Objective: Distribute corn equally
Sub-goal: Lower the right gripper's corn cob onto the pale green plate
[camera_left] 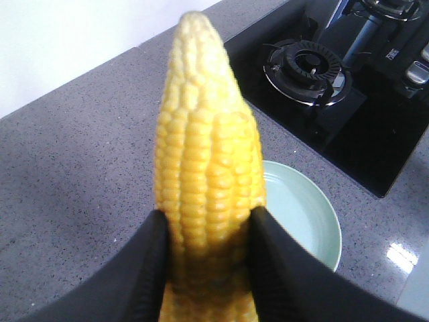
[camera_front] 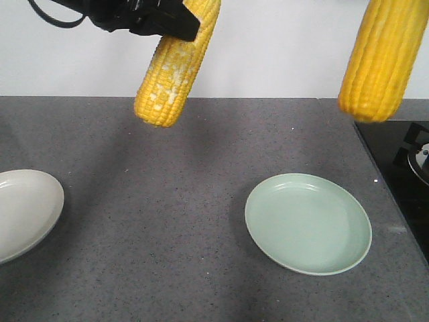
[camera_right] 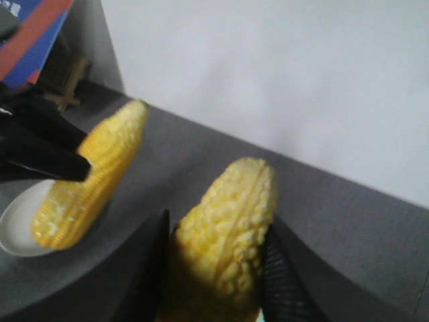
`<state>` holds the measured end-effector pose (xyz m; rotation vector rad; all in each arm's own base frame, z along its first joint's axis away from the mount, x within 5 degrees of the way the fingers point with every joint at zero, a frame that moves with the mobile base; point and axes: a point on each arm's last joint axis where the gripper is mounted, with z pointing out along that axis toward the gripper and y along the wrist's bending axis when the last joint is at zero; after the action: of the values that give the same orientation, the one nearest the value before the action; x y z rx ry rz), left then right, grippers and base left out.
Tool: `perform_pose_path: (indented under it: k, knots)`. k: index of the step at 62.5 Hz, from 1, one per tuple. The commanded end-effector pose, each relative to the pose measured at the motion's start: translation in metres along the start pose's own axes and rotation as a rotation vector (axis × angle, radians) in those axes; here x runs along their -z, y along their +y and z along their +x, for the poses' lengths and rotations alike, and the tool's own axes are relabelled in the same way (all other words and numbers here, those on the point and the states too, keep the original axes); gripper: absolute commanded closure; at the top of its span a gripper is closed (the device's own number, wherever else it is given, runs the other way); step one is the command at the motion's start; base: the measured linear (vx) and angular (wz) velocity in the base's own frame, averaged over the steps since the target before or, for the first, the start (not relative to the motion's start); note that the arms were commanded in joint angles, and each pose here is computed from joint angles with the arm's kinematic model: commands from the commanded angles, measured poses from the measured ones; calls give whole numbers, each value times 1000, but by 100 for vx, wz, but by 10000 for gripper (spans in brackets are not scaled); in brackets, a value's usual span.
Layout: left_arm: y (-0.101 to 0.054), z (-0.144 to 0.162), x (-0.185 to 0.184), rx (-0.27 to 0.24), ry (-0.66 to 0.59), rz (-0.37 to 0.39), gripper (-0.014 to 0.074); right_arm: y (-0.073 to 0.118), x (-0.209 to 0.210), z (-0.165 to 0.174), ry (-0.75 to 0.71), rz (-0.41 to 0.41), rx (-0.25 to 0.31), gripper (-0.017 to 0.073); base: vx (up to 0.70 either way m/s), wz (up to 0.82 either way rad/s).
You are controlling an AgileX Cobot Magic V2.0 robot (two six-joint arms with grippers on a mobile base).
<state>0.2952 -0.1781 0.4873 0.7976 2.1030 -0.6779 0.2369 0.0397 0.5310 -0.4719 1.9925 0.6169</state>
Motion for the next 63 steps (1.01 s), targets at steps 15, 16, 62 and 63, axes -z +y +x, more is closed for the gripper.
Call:
perform_pose_path:
  k: [15,16,62,63]
  knots:
    - [-14,-12,27,-17,-128,14,601,-40,-95,69,307,-160,-21,561,0,0]
    - [-14,-12,27,-17,-128,14,601,-42,-99,72,318,-164,-19,561,0,0]
    - [-14,-12,27,-17,-128,14,601,-78,-190,125,550,-115,109,524,0,0]
    - [-14,-12,27,-17,-128,14,601,-78,-190,125,552,-115,109,519,0,0]
